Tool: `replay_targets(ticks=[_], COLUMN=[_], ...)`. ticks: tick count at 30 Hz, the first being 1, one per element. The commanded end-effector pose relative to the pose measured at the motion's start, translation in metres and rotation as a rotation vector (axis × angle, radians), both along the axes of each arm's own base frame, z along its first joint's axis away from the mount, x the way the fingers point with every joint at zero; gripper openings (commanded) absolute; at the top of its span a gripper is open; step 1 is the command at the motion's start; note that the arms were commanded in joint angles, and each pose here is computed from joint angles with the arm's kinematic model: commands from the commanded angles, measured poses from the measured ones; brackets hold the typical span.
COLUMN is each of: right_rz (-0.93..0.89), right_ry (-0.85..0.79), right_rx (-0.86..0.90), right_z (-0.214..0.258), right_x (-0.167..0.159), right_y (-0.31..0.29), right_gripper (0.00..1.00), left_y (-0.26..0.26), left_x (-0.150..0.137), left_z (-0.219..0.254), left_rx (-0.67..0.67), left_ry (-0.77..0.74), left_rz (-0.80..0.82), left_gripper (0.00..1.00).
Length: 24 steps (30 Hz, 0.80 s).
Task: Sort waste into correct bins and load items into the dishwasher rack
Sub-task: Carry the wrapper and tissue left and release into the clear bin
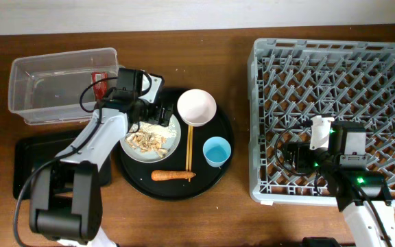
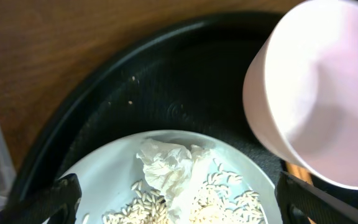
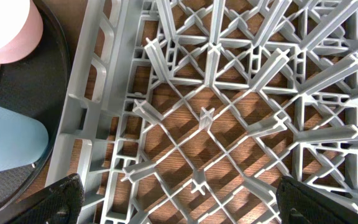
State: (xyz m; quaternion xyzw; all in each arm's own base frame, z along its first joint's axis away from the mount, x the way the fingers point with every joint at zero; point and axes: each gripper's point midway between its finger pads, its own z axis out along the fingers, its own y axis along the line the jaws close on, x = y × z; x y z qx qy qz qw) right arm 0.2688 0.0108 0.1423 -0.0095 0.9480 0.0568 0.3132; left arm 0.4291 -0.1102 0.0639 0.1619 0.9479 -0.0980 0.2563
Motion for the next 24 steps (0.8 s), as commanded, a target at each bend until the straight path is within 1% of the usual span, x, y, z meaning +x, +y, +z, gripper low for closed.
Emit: replay_targets(ticks=[1,3,4,5,6,7,9,10,12,14,17,18,20,24], right_rz=[0.001,0.001,0.001,0.001,0.001,0.001,0.001,0.001,0.001,0.001,0.001,0.001,0.001,0.002], right_ry=[-0.021,-0.021,-0.021,-0.021,-0.021,-0.021,-0.021,-0.021,-0.021,-0.021,-0.021,-0.021,-0.021,-0.02], right_rx=[0.005,0.005,0.005,0.005,0.005,0.005,0.005,0.005,0.005,0.005,0.005,0.005,0.005,0.006], right_z=[0.008,0.008,0.008,0.008,0.008,0.008,0.008,0.008,0.008,0.008,0.008,0.008,0.008,0.008], right_x=[0.004,0.004,0.004,0.004,0.004,0.004,0.004,0.004,0.004,0.004,0.004,0.004,0.004,0.004], right_y=[0.002,0.002,0.002,0.002,0.002,0.002,0.002,0.002,0.002,0.002,0.002,0.002,0.002,0.002], right_gripper=[0.98,0.98,0.98,0.98,0.98,0.98,0.98,0.98,0.98,0.98,0.98,0.98,0.98,0.98], left_y=[-0.001,0.0,0.0,0.0,0.0,0.0,0.0,0.0,0.001,0.016,0.062,0.08,0.11,0.171], left_x=[-0.001,-0.005,-0.006,-0.007,-0.007,-0.007,-0.006,-0.003,0.004,0.013,0.013,0.012,0.014,0.026], left_z=[-0.024,-0.039,-0.042,-0.043,-0.042,-0.042,-0.038,-0.026,0.009,0.059,0.134,0.148,0.153,0.125], left_rx=[-0.006,0.001,0.002,0.003,0.003,0.003,0.001,-0.002,-0.01,0.035,0.119,0.14,0.168,0.201], left_ry=[0.062,0.101,0.11,0.115,0.114,0.114,0.105,0.082,0.013,-0.115,-0.307,-0.343,-0.358,-0.311], left_rz=[0.011,0.012,0.012,0.012,0.012,0.012,0.012,0.012,0.017,0.067,0.209,0.259,0.334,0.465], left_gripper=[0.89,0.73,0.63,0.52,0.34,0.24,0.06,0.01,0.0,0.0,0.01,0.02,0.06,0.06])
